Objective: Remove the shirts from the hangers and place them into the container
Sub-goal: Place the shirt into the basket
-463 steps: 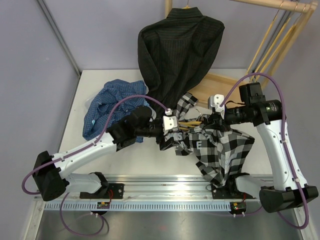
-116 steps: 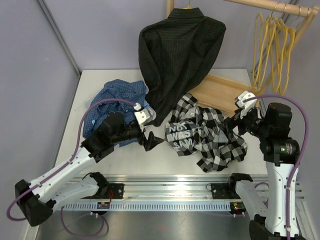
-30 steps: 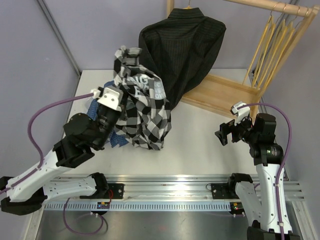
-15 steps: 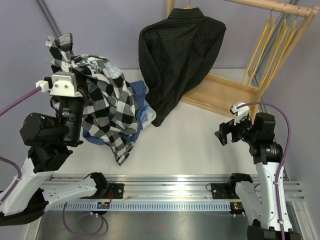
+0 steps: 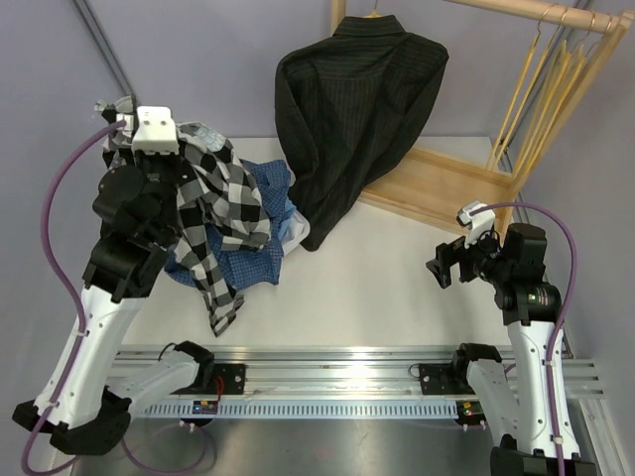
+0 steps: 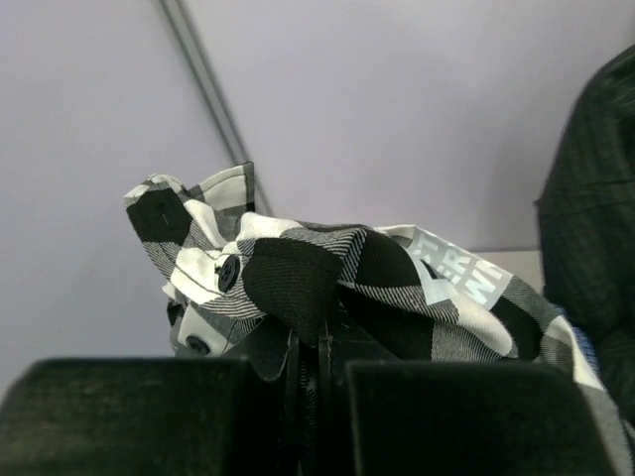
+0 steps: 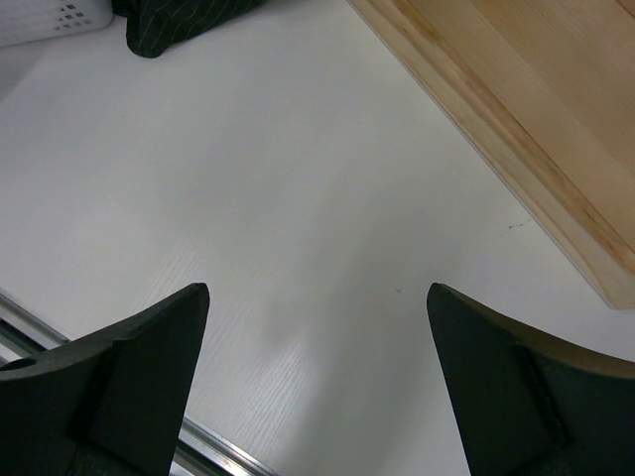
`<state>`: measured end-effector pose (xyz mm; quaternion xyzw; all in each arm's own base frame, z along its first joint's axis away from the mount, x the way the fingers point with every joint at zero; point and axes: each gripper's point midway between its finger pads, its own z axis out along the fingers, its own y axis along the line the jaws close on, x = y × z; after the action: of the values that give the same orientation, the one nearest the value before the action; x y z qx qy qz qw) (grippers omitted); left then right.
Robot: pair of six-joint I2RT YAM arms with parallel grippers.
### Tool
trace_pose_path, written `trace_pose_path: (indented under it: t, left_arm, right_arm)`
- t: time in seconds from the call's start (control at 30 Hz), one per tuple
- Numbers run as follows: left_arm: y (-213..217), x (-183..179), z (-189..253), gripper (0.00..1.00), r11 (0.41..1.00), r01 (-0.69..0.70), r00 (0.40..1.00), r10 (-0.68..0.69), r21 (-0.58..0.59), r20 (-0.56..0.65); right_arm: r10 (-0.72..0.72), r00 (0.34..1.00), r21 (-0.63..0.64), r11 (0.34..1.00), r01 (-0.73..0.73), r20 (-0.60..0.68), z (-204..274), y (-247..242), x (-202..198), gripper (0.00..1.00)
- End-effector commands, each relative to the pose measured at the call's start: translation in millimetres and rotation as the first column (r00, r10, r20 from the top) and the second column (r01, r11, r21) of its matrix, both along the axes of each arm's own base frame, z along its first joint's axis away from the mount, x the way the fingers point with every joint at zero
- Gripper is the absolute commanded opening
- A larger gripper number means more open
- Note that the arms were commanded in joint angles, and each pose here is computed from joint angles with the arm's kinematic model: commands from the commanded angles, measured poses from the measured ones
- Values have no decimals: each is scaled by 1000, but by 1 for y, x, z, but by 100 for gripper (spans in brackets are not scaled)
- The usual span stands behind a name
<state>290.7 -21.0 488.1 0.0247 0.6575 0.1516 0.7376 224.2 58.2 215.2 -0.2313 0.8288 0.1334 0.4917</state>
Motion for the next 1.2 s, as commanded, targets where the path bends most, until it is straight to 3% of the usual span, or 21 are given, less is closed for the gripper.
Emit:
trace_pose_path:
  t: [0.0,0.27,0.47,0.67,0.8,0.97,1.03,1.17]
  left_arm:
    - [5,9,16,0,991,57,996,-47,-124,80]
    - [5,42,58,0,959,153,977,-110,-240,185]
    - [-2,33,137,0,914,266,915,-139,-308,378]
    - [8,8,220,0,866,358,773,-65,-349,631]
    - [10,-1,264,0,860,394,700,-51,-325,713]
    - [5,6,267,0,868,399,689,-71,-296,721]
    - [1,29,236,0,874,374,745,-83,-311,661]
    - [-3,42,181,0,874,359,796,-103,-328,596]
  right_arm:
    - [6,1000,5,1000,-6,26,5,1,4,99]
    - [7,1000,4,1000,-7,23,4,1,4,99]
    - [3,1000,2,1000,-3,25,5,0,5,99]
    - [6,1000,7,1000,-6,18,3,0,4,99]
    - [9,1000,9,1000,-9,15,3,1,4,99]
    - [11,1000,8,1000,-11,17,3,1,3,99]
    - [10,1000,7,1000,-10,21,4,1,3,99]
    - [10,1000,7,1000,-10,21,4,1,3,99]
